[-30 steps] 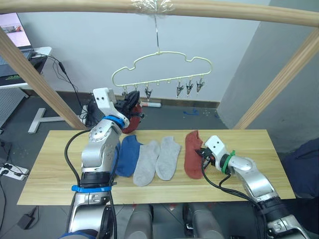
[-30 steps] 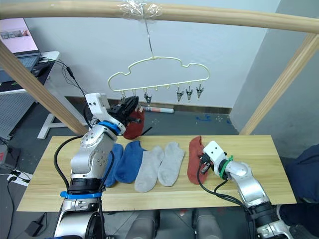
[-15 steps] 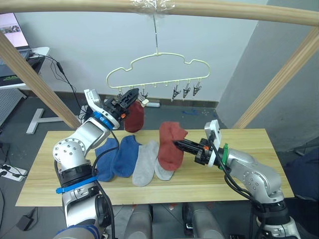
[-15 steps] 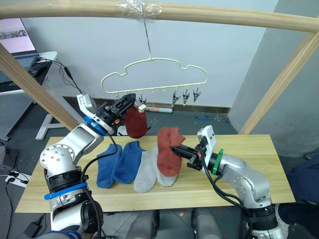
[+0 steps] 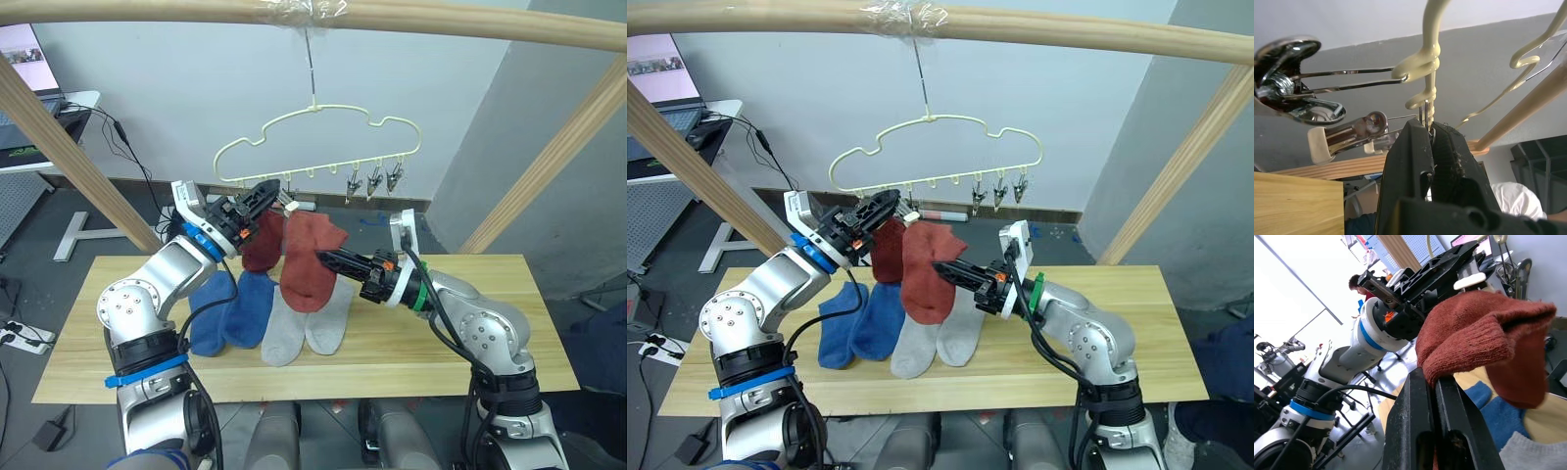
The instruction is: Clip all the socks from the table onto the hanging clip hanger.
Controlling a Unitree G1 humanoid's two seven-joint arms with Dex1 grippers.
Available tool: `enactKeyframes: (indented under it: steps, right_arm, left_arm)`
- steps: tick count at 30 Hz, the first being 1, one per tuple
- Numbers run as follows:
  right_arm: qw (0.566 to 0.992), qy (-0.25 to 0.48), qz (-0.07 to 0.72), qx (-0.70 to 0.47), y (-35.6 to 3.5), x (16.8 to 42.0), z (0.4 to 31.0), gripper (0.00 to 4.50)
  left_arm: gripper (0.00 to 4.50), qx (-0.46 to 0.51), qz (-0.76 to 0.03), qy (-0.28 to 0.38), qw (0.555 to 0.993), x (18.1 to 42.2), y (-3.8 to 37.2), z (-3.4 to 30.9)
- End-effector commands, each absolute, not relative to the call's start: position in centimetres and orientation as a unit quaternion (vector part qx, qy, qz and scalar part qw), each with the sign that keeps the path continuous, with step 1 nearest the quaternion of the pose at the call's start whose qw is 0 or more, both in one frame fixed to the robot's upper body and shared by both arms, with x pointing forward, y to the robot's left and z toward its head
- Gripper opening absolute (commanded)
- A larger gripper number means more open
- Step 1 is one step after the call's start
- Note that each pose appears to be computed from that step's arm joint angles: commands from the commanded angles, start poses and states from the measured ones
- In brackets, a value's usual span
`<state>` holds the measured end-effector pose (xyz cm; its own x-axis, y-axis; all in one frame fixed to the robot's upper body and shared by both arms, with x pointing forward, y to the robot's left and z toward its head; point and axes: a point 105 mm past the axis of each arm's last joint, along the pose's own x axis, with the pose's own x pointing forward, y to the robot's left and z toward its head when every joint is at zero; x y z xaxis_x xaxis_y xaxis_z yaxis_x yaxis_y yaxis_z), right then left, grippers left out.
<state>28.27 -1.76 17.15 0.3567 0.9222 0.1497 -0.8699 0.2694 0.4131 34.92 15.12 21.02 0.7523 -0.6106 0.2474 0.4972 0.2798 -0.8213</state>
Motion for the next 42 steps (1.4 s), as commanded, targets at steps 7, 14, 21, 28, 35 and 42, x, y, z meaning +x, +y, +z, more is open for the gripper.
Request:
enactKeyframes:
  steps: [7, 14, 21, 28, 35, 42]
  right_arm:
    - [0.783, 0.028, 0.582, 0.216, -0.9, 27.8, 19.1, 0.01]
    - [0.794, 0.016, 0.579, 0.186, -0.6, 28.4, 18.9, 0.01]
    - [0.799, 0.008, 0.575, 0.176, -0.3, 29.1, 18.9, 0.00]
    - [0.799, 0.008, 0.574, 0.179, 0.0, 29.2, 18.9, 0.00]
    - [0.797, 0.055, 0.576, 0.175, 1.4, 28.8, 17.2, 0.64]
    - [0.802, 0.104, 0.577, 0.112, 1.4, 27.9, 13.9, 3.06]
  left_arm:
    - [0.01, -0.476, -0.382, 0.028, 0.791, 33.9, 14.3, 23.2]
    - [0.01, -0.470, -0.389, 0.028, 0.792, 33.6, 14.2, 23.3]
    - [0.73, -0.451, -0.385, 0.020, 0.805, 33.6, 14.3, 23.0]
    - [2.88, -0.437, -0.368, 0.019, 0.821, 33.8, 15.1, 22.6]
    - [3.20, -0.339, -0.319, 0.024, 0.885, 33.8, 17.7, 21.8]
    - [3.20, -0.284, -0.322, 0.033, 0.903, 32.8, 18.5, 21.3]
